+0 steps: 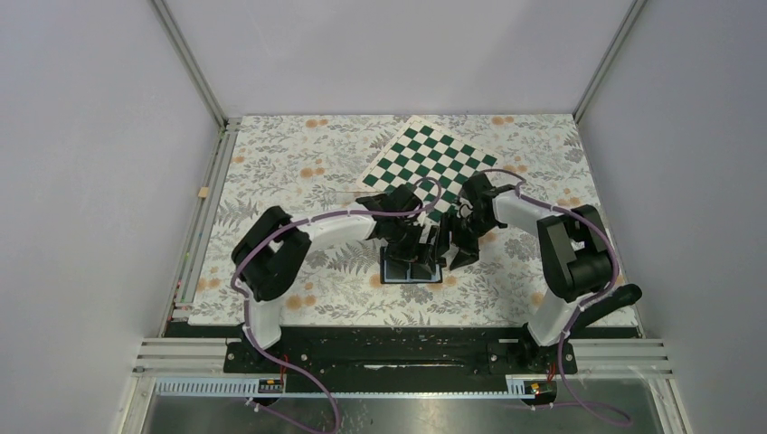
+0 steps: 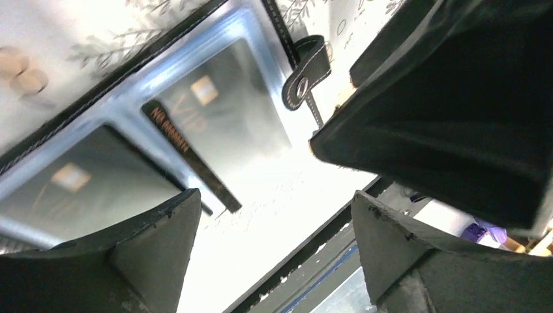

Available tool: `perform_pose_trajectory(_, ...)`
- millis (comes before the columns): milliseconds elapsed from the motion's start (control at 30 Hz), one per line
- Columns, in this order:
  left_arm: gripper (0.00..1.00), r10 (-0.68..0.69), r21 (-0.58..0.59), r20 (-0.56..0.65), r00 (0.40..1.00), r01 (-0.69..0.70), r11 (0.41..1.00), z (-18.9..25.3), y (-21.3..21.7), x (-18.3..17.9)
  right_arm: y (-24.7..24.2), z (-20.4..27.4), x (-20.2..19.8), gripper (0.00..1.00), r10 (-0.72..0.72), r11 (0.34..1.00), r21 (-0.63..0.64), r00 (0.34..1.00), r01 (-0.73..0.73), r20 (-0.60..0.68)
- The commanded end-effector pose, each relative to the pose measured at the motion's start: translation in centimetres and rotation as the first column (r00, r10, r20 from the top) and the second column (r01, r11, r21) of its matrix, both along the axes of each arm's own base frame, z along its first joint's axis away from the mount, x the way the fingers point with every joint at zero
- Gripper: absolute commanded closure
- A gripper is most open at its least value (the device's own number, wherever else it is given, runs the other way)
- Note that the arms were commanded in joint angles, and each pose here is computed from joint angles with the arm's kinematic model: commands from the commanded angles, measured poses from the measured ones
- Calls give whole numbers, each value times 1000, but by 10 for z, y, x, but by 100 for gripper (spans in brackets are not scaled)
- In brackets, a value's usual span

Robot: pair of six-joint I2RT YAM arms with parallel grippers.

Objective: Put the credit cards into the card holder
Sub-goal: Insert the credit card into the card holder, then turn over the card slot in the card holder.

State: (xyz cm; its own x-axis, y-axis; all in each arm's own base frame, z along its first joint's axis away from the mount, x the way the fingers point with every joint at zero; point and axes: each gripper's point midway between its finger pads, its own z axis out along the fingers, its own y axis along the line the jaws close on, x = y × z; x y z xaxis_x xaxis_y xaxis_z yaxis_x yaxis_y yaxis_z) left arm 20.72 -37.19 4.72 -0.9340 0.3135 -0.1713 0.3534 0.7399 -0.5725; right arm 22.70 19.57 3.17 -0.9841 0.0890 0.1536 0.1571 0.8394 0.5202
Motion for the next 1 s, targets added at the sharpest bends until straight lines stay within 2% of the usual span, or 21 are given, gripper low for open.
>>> perform_pose_trajectory(0, 15, 25, 46, 142, 989, -32, 998, 27, 26, 10, -8, 27, 8, 33, 18, 999, -39, 996, -15, 89)
perform_pose_trajectory(167, 15, 46, -18, 158, 986, -43, 999, 41, 35, 6, -4, 36, 5, 37, 52, 998, -48, 993, -47, 107)
perform_pose_trajectory(300, 16, 82, -21, 143, 986, -79, 997, 40, 50, 5, 16, 43, 3, 44, 110, 994, -41, 985, -105, 130)
perform_pose_trajectory(433, 21, 153, -76, 89, 984, -147, 986, 36, 65, 10, 47, 46, 2, 53, 169, 986, -18, 978, -168, 125)
perform_pose_trajectory(500, 25, 185, -116, 54, 981, -178, 977, 33, 71, 14, 63, 45, 5, 59, 191, 981, -1, 974, -192, 125)
perform_pose_trajectory(667, 37, 228, -192, -29, 973, -229, 954, 28, 77, 21, 96, 39, 10, 86, 216, 973, 58, 971, -223, 104)
perform_pose_trajectory(800, 43, 243, -191, -48, 969, -248, 950, 22, 76, 28, 103, 27, 16, 92, 223, 973, 39, 971, -227, 85)
perform_pose_trajectory(967, 47, 248, -177, -63, 967, -255, 951, 14, 72, 34, 91, 4, 14, 94, 221, 974, -52, 975, -220, 35)
